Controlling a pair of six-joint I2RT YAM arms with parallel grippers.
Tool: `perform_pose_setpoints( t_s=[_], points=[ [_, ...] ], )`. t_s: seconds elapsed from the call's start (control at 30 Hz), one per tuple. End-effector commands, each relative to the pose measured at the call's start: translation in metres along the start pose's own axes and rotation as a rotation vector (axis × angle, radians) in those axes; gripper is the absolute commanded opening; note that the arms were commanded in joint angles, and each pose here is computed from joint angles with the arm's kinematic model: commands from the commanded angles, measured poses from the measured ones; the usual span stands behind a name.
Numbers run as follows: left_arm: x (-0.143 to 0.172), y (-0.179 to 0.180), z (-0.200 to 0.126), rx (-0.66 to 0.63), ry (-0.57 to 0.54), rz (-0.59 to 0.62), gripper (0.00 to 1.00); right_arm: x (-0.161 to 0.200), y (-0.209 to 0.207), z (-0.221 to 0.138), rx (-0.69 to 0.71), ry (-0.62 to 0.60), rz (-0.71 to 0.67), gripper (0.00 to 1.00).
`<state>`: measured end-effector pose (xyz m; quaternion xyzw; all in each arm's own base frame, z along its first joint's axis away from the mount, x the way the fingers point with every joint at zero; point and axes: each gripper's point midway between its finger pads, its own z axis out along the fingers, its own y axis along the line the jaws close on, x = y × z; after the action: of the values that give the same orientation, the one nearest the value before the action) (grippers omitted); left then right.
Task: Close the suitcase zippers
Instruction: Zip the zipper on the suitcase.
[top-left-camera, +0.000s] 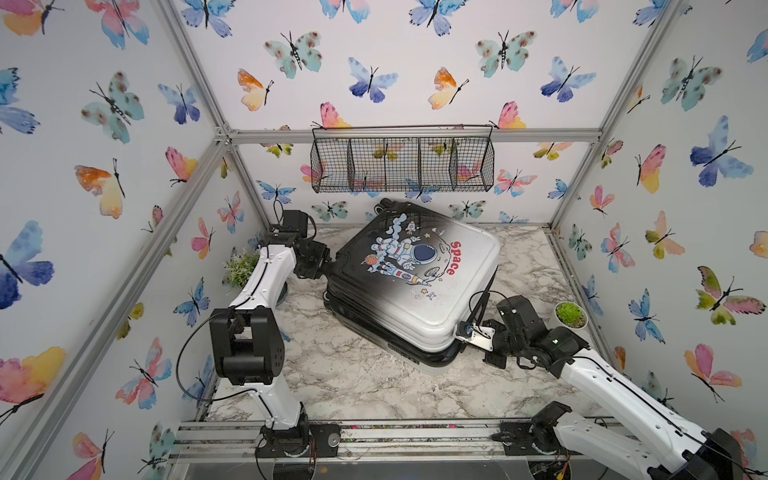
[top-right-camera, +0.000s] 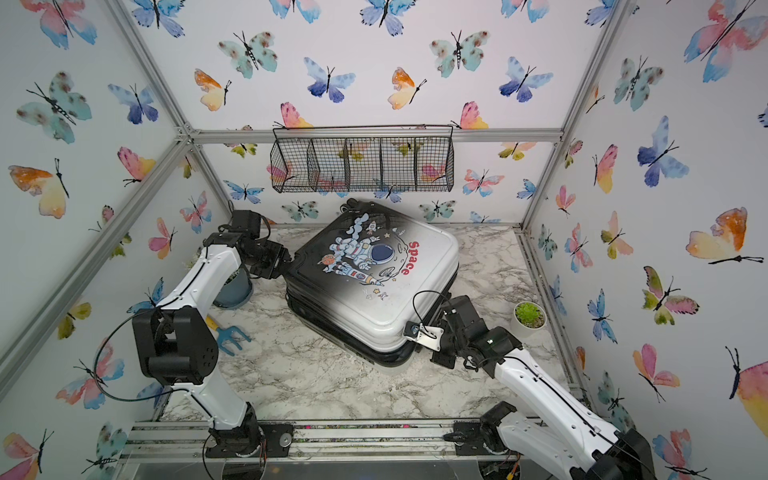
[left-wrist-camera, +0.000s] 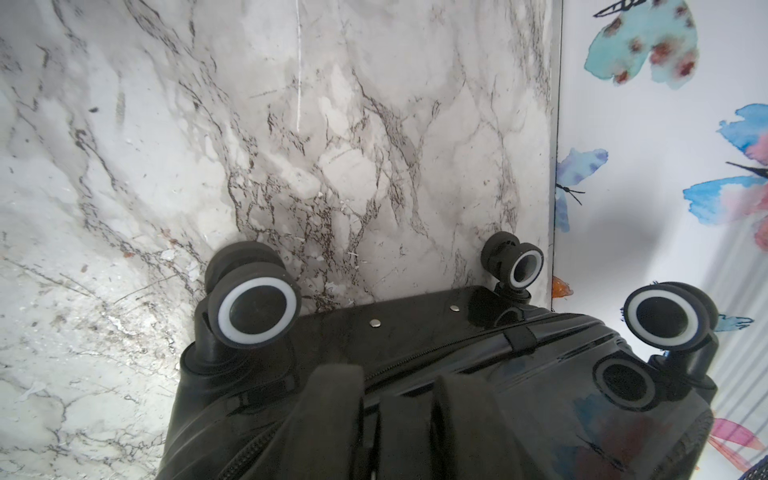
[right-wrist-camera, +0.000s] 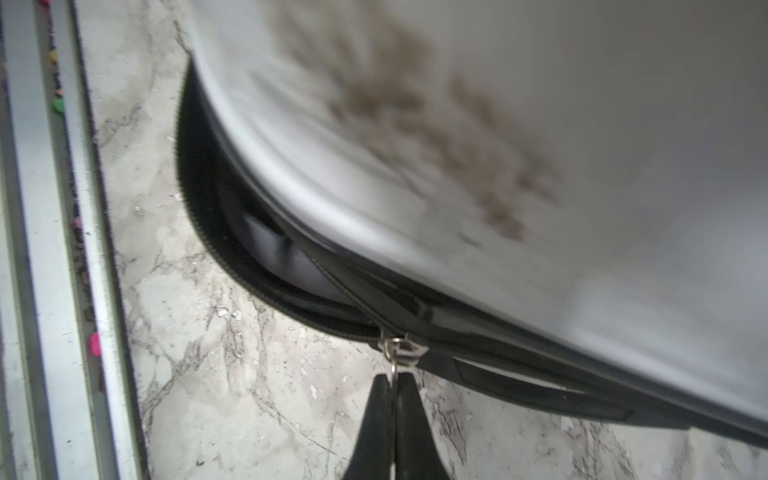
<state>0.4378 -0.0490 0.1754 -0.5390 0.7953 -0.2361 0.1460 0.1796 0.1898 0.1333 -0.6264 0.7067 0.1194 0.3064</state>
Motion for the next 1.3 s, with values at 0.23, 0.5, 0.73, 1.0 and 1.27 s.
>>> perform_pose_setpoints(
  t_s=[0.23, 0.5, 0.73, 1.0, 1.27],
  points=[
    [0.006, -0.025, -0.020, 0.064, -0.028, -0.218, 0.00, -0.060, 0.073, 0.007, -0.231, -0.127, -0.032, 0.01],
    [0.016, -0.019, -0.023, 0.065, -0.027, -0.221, 0.00, -0.120, 0.103, 0.026, -0.210, -0.238, 0.039, 0.01],
    [0.019, -0.006, -0.031, 0.038, -0.035, -0.197, 0.00, -0.200, 0.089, 0.012, -0.156, -0.508, 0.163, 0.01],
    [0.026, 0.025, -0.064, 0.024, -0.066, -0.148, 0.00, -0.192, 0.049, 0.032, 0.067, -0.404, 0.286, 0.01],
    [0.046, 0.079, -0.071, -0.006, -0.028, -0.151, 0.00, -0.128, 0.001, 0.018, 0.240, -0.233, 0.277, 0.02]
  ],
)
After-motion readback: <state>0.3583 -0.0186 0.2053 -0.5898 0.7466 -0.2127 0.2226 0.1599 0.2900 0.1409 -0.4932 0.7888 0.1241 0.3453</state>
